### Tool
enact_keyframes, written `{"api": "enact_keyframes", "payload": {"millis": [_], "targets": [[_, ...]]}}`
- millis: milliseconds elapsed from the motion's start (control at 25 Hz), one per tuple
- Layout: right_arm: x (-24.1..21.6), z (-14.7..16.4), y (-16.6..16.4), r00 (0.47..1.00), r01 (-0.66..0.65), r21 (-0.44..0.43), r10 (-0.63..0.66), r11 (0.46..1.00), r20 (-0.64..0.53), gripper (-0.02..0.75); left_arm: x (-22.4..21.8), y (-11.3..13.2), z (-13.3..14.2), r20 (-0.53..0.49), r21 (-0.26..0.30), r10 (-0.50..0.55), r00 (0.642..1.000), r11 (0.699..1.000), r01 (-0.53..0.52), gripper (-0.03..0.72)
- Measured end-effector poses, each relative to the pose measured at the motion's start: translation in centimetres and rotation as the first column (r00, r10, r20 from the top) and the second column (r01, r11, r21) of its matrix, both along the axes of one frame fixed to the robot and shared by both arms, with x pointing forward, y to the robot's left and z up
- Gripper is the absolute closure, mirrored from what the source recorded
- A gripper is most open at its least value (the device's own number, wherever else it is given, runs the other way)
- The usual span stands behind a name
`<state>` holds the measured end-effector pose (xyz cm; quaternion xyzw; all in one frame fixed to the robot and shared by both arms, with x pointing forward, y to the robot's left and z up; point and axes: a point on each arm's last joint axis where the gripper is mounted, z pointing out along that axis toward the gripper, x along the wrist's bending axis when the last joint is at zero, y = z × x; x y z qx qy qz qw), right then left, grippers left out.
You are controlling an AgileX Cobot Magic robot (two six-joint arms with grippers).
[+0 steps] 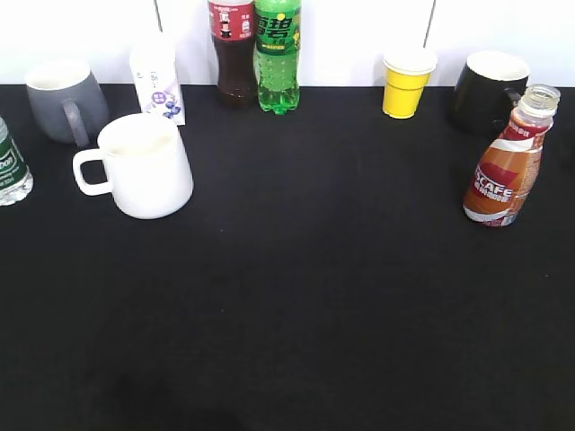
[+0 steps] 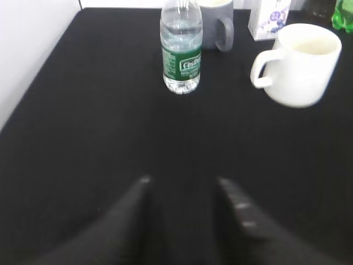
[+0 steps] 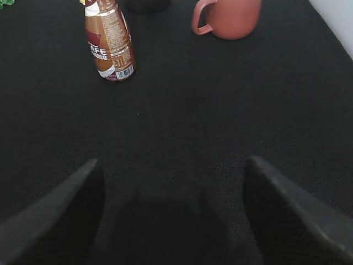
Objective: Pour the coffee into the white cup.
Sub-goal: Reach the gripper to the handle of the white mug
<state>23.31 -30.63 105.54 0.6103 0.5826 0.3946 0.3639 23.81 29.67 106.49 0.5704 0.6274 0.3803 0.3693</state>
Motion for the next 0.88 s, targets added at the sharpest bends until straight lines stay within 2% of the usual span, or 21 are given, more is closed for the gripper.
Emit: {"api": "enact_keyframes", "payload": {"millis": [80,120,200,320,400,480,560,640,760,880], "targets": [[0.0,0.0,0.0,1.000,0.000,0.000,0.000,1.000,0.000,0.146,2.1,0.3,2.2,0.033,0.002,0.005,0.999,1.000,-0.005,0.176],[0.0,0.0,0.0,1.000,0.000,0.000,0.000,1.000,0.000,0.146,3.7,0.5,3.6,0.072,0.026,-0.003,0.997,1.000,0.001,0.141],[0.0,0.0,0.0,1.000,0.000,0.000,0.000,1.000,0.000,0.146,7.9,0.9,5.9,0.187,0.066,-0.032,0.982,0.998,0.020,0.124],[0.0,0.0,0.0,1.000,0.000,0.000,0.000,1.000,0.000,0.146,14.0,1.2,6.2,0.261,0.061,-0.044,0.964,0.998,0.029,0.124],[0.0,0.0,0.0,1.000,0.000,0.000,0.000,1.000,0.000,0.146,17.3,0.0,4.0,0.260,0.043,-0.106,0.960,0.994,0.098,0.124],[0.0,0.0,0.0,1.000,0.000,0.000,0.000,1.000,0.000,0.146,19.3,-1.9,0.1,0.211,-0.008,-0.160,0.964,0.986,0.166,0.124],[0.0,0.0,0.0,1.000,0.000,0.000,0.000,1.000,0.000,0.146,20.2,-3.7,-3.7,0.195,-0.017,-0.206,0.959,0.977,0.213,0.124],[0.0,0.0,0.0,1.000,0.000,0.000,0.000,1.000,0.000,0.146,20.9,-4.8,-7.0,0.179,0.001,-0.222,0.958,0.974,0.226,0.124],[0.0,0.0,0.0,1.000,0.000,0.000,0.000,1.000,0.000,0.146,22.5,-5.3,-10.5,0.146,0.034,-0.212,0.966,0.977,0.209,0.124],[0.0,0.0,0.0,1.000,0.000,0.000,0.000,1.000,0.000,0.146,23.6,-5.5,-13.0,0.122,-0.002,-0.177,0.977,0.984,0.178,0.124]]}}
